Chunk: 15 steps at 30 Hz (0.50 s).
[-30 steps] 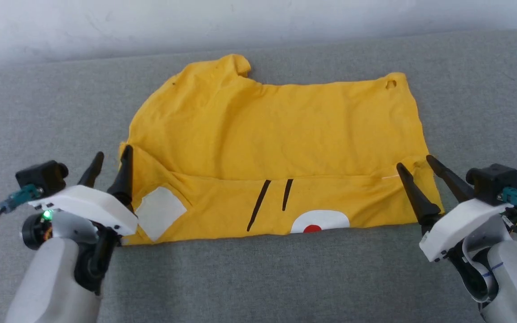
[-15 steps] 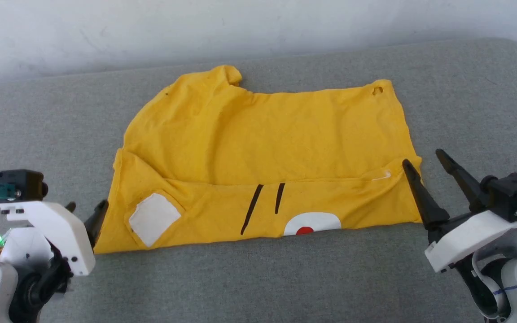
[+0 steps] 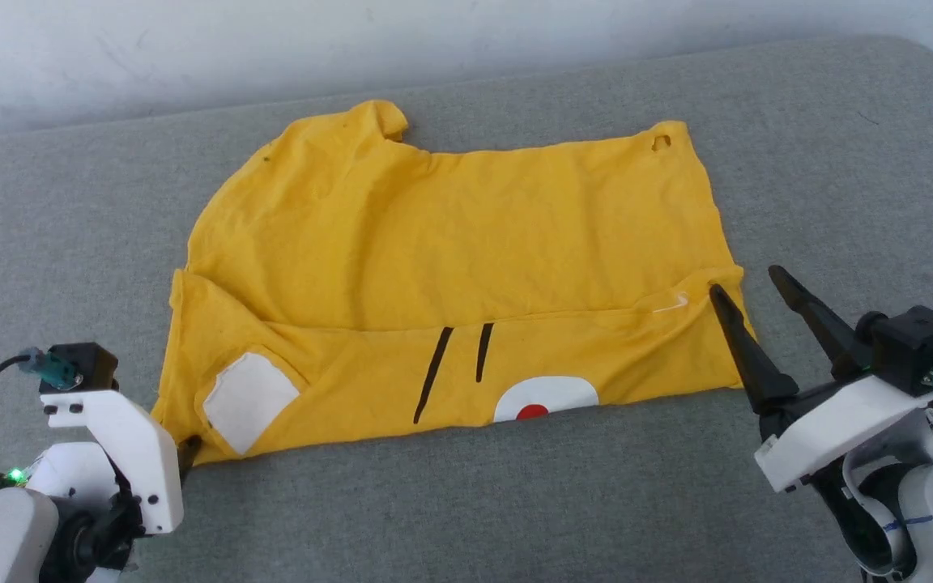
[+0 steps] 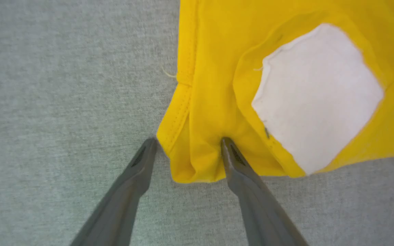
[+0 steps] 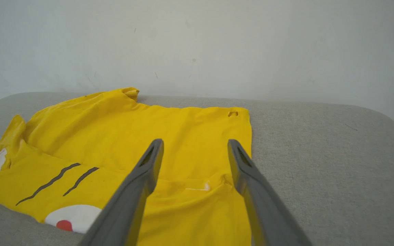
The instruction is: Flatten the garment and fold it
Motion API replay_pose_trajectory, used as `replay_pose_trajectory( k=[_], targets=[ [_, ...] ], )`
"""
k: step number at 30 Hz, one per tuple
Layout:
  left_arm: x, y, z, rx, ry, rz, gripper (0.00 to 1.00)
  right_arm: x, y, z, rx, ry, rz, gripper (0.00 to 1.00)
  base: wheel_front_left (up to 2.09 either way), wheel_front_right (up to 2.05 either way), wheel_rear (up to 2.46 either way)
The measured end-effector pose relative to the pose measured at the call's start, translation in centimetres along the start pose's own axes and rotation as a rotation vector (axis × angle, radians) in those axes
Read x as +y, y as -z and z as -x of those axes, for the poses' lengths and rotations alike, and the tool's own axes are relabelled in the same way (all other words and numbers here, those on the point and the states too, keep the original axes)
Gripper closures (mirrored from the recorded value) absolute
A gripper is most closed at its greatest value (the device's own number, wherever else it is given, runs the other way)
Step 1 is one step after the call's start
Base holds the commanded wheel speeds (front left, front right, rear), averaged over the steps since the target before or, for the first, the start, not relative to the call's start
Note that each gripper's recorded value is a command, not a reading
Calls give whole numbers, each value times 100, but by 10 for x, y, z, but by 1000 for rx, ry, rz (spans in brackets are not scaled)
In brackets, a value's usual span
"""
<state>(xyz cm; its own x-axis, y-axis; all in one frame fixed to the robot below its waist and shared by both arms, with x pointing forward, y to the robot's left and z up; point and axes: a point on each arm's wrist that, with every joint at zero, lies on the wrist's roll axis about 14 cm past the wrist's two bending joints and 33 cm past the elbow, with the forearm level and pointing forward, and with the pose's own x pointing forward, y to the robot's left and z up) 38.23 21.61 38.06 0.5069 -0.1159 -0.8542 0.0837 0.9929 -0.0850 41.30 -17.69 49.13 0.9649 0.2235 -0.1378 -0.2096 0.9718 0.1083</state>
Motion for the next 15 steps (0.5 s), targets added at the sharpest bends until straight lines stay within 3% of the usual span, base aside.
replay_pose_trajectory(
  k=[2, 3, 6, 12, 15],
  targets=[
    [-3, 1, -1, 7, 11, 4, 94, -6, 0, 3, 13, 9, -6, 0, 0, 0, 0],
    [-5, 1, -2, 8, 17, 6, 100, -11, -1, 4, 20, 19, -2, 0, 0, 0, 0],
    [-16, 1, -4, 0, 55, 6, 100, -25, 7, 8, 94, 39, -7, 0, 0, 0, 0],
    [-14, 0, -3, -39, 56, 25, 100, -39, 65, 23, 433, 46, -78, 0, 0, 0, 0],
    [-14, -3, -1, -66, 58, 35, 100, -42, 79, 21, 524, 44, -101, 0, 0, 0, 0]
  ],
)
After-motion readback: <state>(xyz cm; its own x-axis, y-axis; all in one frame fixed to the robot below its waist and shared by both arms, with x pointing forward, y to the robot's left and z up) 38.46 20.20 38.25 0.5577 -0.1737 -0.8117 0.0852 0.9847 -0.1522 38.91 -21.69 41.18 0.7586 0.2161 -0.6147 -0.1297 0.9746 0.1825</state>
